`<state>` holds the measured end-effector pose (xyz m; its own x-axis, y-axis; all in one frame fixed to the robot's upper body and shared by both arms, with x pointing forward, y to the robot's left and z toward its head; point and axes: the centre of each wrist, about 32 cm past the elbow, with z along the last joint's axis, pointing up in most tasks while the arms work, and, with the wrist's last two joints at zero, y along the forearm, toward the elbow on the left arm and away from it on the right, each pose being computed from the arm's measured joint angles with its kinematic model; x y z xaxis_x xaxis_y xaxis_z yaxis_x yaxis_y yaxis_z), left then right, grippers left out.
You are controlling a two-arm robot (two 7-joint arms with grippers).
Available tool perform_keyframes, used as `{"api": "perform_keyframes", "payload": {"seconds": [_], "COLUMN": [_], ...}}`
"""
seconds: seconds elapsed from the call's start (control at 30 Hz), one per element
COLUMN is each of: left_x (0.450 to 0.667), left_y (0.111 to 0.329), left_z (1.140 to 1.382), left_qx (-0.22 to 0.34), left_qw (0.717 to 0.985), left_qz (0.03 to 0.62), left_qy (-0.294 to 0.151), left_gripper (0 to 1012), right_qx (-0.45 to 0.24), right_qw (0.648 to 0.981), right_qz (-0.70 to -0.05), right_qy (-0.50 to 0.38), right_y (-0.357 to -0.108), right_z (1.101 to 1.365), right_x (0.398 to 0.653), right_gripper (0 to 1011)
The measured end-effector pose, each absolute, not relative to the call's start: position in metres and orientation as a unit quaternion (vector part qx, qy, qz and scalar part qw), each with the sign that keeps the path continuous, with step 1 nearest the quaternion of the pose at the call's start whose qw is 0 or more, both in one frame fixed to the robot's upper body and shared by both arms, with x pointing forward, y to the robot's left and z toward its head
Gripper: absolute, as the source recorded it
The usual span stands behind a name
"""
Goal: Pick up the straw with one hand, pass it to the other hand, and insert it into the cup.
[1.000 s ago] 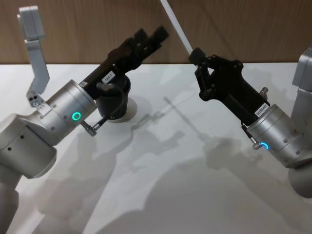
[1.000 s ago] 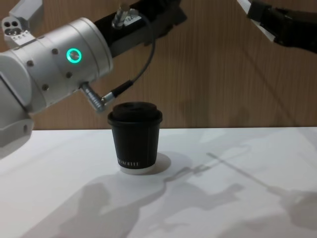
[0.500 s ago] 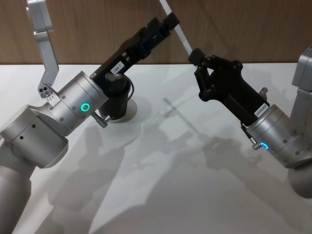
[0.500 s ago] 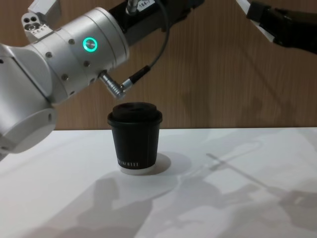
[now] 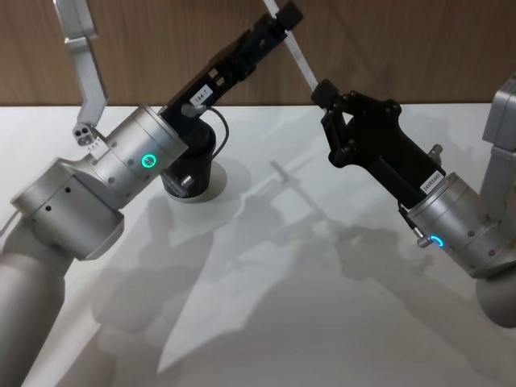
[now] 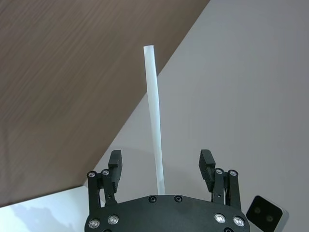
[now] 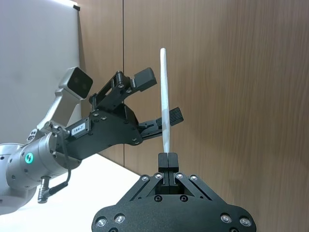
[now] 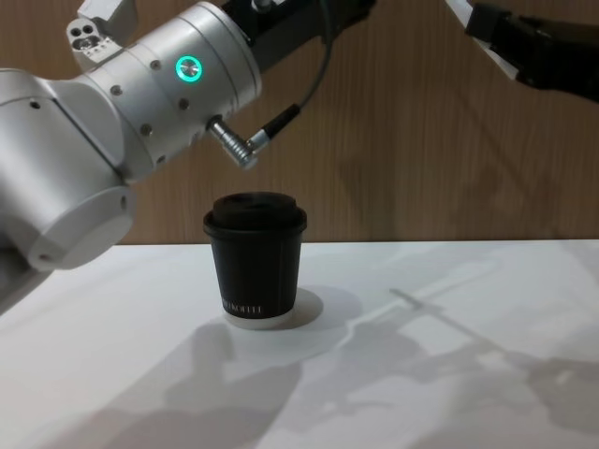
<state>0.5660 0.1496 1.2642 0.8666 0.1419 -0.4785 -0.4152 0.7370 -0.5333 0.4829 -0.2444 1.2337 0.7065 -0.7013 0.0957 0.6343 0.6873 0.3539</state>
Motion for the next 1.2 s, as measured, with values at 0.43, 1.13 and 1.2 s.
{"api": "perform_keyframes", "payload": {"seconds": [0.43,1.13,1.2], "left_x": [0.577,0.580,0.580], "left_y": [0.143,0.142,0.143], "left_z": [1.267,1.268,1.268], "left_qx": [-0.332,-0.333,-0.333], "left_qw": [0.908,0.908,0.908], "left_qz": [0.138,0.145,0.147], "left_qy": [0.214,0.207,0.206], "left_gripper": [835,180,116], "right_qx": [0.149,0.149,0.149], "right_qw": [0.912,0.912,0.912], "right_qz": [-0.366,-0.366,-0.366], "right_qy": [-0.112,-0.112,-0.112], "right_y": [-0.244,-0.244,-0.244], "right_z": [1.234,1.234,1.234], "right_x": [0.483,0.483,0.483], "right_gripper": [1,1,1]}}
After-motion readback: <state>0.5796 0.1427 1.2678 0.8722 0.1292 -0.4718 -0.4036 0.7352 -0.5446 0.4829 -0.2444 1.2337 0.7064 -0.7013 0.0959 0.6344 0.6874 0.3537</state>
